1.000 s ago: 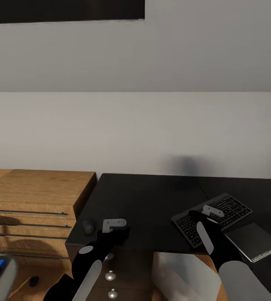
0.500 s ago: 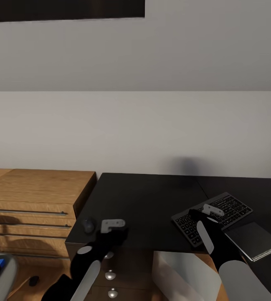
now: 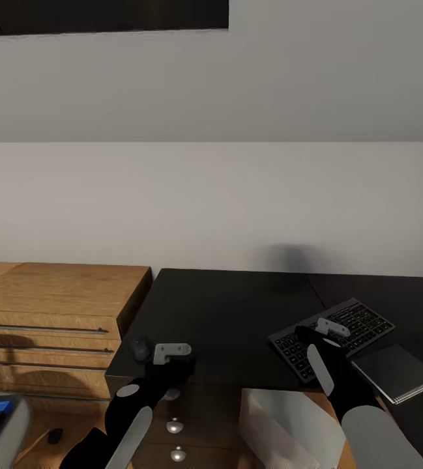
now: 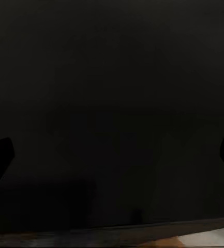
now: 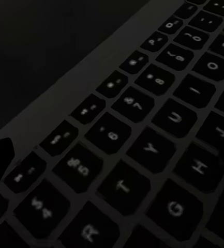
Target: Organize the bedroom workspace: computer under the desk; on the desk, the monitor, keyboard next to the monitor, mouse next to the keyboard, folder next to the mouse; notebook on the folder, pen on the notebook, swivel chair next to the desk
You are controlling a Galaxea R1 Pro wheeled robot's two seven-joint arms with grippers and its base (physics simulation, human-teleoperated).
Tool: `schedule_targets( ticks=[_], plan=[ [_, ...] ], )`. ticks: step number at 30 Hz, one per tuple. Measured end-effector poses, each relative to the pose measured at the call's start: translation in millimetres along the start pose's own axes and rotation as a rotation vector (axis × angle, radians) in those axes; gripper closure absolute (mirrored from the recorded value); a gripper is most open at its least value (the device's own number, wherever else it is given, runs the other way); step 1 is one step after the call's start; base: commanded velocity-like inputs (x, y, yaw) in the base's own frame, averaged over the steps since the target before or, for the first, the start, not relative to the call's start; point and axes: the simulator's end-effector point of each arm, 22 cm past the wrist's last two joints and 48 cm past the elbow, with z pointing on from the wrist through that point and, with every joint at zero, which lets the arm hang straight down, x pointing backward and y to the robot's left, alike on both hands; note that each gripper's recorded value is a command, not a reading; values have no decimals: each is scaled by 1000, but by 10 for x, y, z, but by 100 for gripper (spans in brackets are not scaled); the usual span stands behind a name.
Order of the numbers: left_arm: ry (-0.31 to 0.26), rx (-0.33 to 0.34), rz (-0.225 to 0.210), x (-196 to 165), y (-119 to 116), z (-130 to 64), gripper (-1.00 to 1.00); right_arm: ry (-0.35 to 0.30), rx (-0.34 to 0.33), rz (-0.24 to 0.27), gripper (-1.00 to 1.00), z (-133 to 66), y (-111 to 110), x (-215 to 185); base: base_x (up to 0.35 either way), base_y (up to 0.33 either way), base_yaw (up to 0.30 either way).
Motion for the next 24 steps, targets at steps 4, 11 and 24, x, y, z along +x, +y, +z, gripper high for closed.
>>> schedule_targets(
  ticks=[4,11,24],
  plan=[
    [1,0,1,4,5,1,-100,0,0,0,-100,0,1,0,-147,135,0],
    [1,0,1,3,2,-2,-100,-1,3,-9,-100,-2,-1,4,-27,81,0],
    [2,1,2,6,-1,-2,-100,0,-2,-29,-100,-6,34,21,-15,161,0]
  ],
)
